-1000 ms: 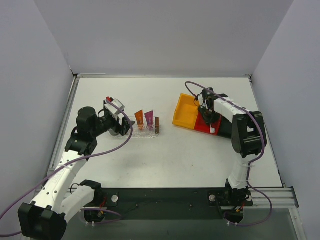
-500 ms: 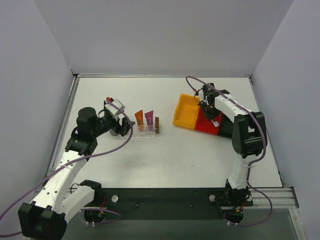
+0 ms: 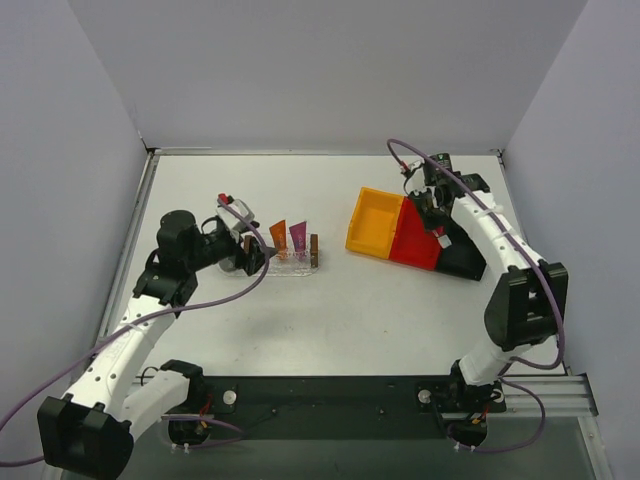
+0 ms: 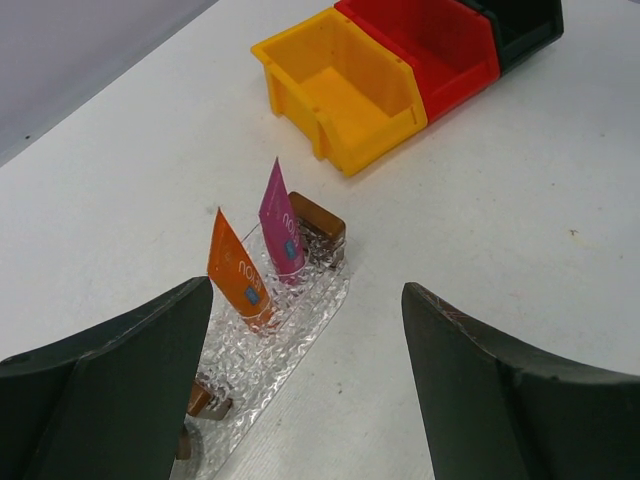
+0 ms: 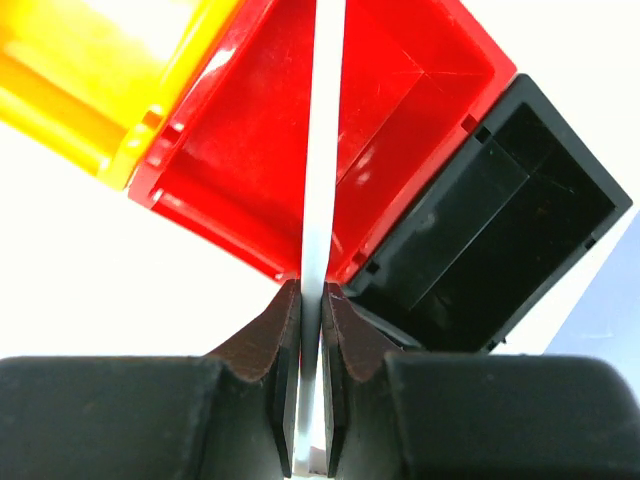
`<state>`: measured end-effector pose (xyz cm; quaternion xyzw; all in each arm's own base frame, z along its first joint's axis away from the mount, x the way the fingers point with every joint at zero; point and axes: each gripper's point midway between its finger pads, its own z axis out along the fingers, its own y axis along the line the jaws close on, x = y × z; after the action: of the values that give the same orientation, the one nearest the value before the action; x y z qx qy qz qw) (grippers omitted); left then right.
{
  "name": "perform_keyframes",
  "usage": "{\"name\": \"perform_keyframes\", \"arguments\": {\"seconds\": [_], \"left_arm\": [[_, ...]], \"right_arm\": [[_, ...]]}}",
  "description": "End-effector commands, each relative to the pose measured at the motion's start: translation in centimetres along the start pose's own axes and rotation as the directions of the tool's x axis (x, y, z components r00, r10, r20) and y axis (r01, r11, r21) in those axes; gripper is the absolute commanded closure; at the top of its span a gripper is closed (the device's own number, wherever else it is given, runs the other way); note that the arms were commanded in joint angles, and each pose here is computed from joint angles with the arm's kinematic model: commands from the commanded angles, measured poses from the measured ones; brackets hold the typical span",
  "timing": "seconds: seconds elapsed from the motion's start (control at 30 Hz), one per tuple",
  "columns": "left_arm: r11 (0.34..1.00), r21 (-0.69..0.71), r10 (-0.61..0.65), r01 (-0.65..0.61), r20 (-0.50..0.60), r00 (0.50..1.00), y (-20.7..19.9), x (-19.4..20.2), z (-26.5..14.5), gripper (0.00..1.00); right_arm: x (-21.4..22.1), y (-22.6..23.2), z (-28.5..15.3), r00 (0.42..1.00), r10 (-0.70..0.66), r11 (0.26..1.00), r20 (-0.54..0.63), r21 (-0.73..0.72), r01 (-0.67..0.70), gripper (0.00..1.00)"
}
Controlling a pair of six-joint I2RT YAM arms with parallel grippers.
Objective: Prepare toiletry sets of a toothbrush and toothpaste on the tray
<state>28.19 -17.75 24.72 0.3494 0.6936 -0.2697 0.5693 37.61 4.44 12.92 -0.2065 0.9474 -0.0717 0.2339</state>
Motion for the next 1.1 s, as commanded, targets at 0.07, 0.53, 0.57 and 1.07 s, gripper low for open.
{"name": "perform_keyframes", "arguments": {"seconds": [0.07, 0.53, 0.57, 1.07], "left_arm": [[0.989, 0.102, 0.096, -0.107, 0.107, 0.99, -2.5, -5.0, 0.9, 0.14], [0.86, 0.081, 0.491, -0.504, 0.133, 0.861, -7.5, -9.1, 3.3, 0.14], [0.852, 0.088, 0.502, -0.516, 0.139, 0.853, -7.8, -9.2, 3.2, 0.14], [0.756, 0.159, 0.626, -0.635, 0.105, 0.772, -9.8, -8.7, 5.5, 0.14]], "right_arm": [[1.2, 1.7, -7.3, 0.998, -0.04, 0.992, 0.051, -0.117, 0.046, 1.0], [1.0, 15.2, -18.3, 0.935, -0.246, 0.767, 0.257, -0.539, 0.35, 1.0], [0.9, 16.0, -18.8, 0.931, -0.247, 0.737, 0.267, -0.572, 0.36, 1.0], [0.3, 21.7, -21.0, 0.882, -0.346, 0.559, 0.32, -0.685, 0.467, 1.0]]}}
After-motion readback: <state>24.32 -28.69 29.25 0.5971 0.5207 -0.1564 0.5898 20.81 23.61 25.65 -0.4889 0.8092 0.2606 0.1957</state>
